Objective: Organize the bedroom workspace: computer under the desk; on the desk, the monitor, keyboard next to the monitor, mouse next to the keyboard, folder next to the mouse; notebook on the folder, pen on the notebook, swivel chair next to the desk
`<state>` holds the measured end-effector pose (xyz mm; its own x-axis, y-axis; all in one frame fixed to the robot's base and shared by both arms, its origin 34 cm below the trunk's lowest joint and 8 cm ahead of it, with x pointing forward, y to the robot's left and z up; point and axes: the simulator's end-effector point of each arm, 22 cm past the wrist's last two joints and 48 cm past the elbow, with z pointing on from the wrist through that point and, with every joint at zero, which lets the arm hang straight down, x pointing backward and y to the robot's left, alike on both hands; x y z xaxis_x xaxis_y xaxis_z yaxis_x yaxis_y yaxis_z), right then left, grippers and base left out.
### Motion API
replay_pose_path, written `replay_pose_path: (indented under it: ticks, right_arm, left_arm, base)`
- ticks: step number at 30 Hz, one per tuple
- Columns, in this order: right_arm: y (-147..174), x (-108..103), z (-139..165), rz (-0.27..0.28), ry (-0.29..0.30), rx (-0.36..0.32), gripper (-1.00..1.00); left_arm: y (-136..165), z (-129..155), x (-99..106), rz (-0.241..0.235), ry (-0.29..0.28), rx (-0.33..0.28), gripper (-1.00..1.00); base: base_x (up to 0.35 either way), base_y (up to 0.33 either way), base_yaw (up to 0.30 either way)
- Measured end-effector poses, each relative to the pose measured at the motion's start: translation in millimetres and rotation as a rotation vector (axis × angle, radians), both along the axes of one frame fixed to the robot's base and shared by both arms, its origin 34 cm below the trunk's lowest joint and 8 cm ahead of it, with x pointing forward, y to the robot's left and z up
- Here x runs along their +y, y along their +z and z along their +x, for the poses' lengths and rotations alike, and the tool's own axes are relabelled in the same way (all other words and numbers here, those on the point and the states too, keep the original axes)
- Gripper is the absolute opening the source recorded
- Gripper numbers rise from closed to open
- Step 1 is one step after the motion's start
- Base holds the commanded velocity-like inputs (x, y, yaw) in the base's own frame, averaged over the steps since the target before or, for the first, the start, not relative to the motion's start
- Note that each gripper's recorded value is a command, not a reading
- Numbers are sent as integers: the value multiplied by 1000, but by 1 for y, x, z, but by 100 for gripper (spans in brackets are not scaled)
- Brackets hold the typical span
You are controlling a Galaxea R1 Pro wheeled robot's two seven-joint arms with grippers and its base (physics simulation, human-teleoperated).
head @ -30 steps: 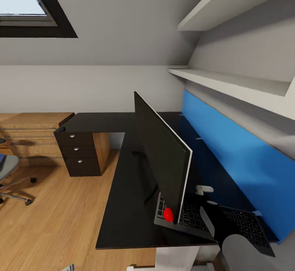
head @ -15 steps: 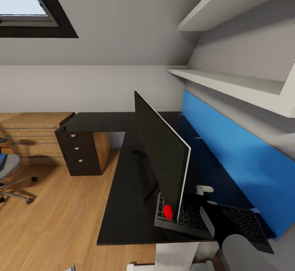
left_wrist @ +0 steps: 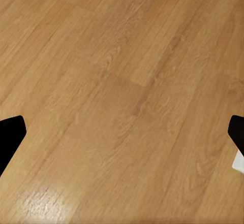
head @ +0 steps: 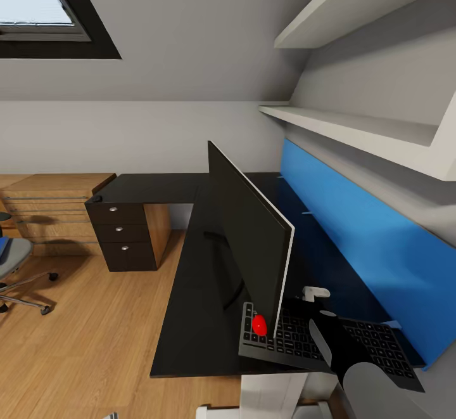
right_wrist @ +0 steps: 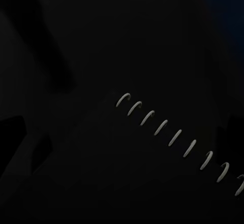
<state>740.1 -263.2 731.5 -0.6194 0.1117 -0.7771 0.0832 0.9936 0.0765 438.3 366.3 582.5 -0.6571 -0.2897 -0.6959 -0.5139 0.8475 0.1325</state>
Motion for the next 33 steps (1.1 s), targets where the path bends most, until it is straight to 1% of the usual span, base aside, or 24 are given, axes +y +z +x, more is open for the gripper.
replay_pose_path:
  ticks: [3, 10, 33]
  right_arm:
    - [0, 0, 0, 1, 0, 0, 100]
    - [0, 0, 0, 0, 0, 0, 100]
    - [0, 0, 0, -1, 1, -1, 100]
  left_arm:
    - [0, 0, 0, 0, 0, 1, 100]
    - [0, 0, 0, 0, 0, 1, 100]
    - [0, 0, 0, 0, 0, 1, 100]
  base:
    - [-46, 0, 0]
    - [-173, 0, 0]
    - [-13, 0, 0]
